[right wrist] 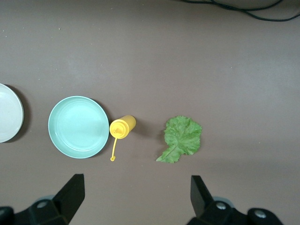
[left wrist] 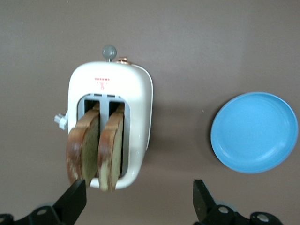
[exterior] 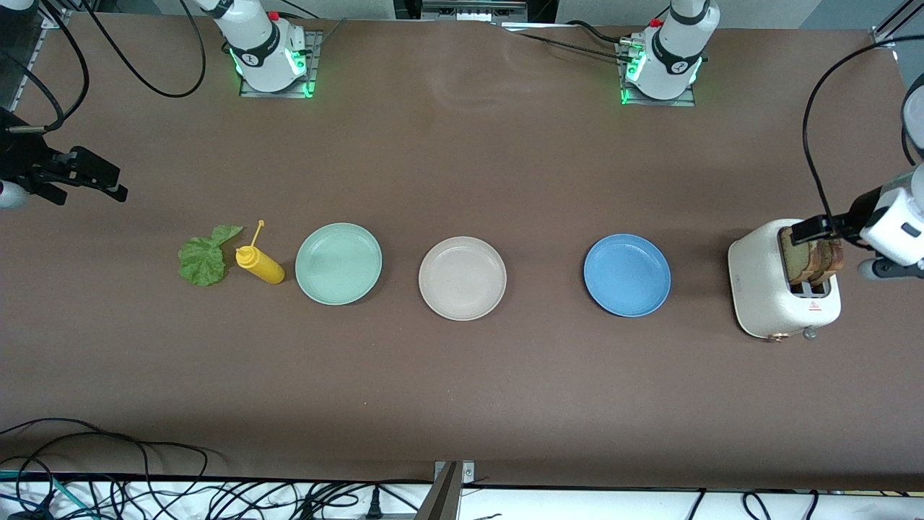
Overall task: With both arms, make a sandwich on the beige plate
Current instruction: 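Lower the left gripper onto a bread slice in the toaster and grasp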
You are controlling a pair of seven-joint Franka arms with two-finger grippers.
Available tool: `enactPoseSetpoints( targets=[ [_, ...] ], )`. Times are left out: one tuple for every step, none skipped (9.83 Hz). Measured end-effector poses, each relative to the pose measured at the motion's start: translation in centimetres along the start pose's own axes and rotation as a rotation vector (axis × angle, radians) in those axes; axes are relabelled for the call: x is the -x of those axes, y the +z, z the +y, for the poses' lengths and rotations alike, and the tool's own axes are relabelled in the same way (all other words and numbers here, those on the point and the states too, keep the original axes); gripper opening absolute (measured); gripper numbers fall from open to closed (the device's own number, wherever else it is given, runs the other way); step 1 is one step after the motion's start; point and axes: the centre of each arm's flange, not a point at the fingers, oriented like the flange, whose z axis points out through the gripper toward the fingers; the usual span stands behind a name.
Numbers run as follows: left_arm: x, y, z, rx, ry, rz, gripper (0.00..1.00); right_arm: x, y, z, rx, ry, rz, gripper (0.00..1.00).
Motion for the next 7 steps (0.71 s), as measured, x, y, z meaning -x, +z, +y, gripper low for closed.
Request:
enactPoseSetpoints(
  targets=[
    [-0.4,1.7,-0.2,-0.002,-0.004,0.0,1.0,0.0,0.0,0.0,0.0,0.0,0.0,1.0],
    [-0.7,2.8,-0.4,-0.004,-0.007,-0.009,1.0,0.0,0.0,0.0,0.0,0.0,0.0,1.0],
    [-1.0,3.6,-0.5,-0.006,-0.007,-0.011,1.0,0.0,0.0,0.0,0.0,0.0,0.0,1.0],
    [-1.3,4.1,-0.5,-0.007,0.004,-0.01,1.0,0.0,0.0,0.0,0.0,0.0,0.0,1.0],
    [-1.4,4.8,-0.6,-0.008,0.014,-0.017,1.0,0.0,0.0,0.0,0.0,0.0,0.0,1.0],
    [-1.5,5.4,-0.9,-0.008,0.026,-0.026,1.0,0.0,0.0,0.0,0.0,0.0,0.0,1.0],
    [-1.6,5.9,-1.3,-0.008,0.042,-0.035,1.0,0.0,0.0,0.0,0.0,0.0,0.0,1.0]
  ],
)
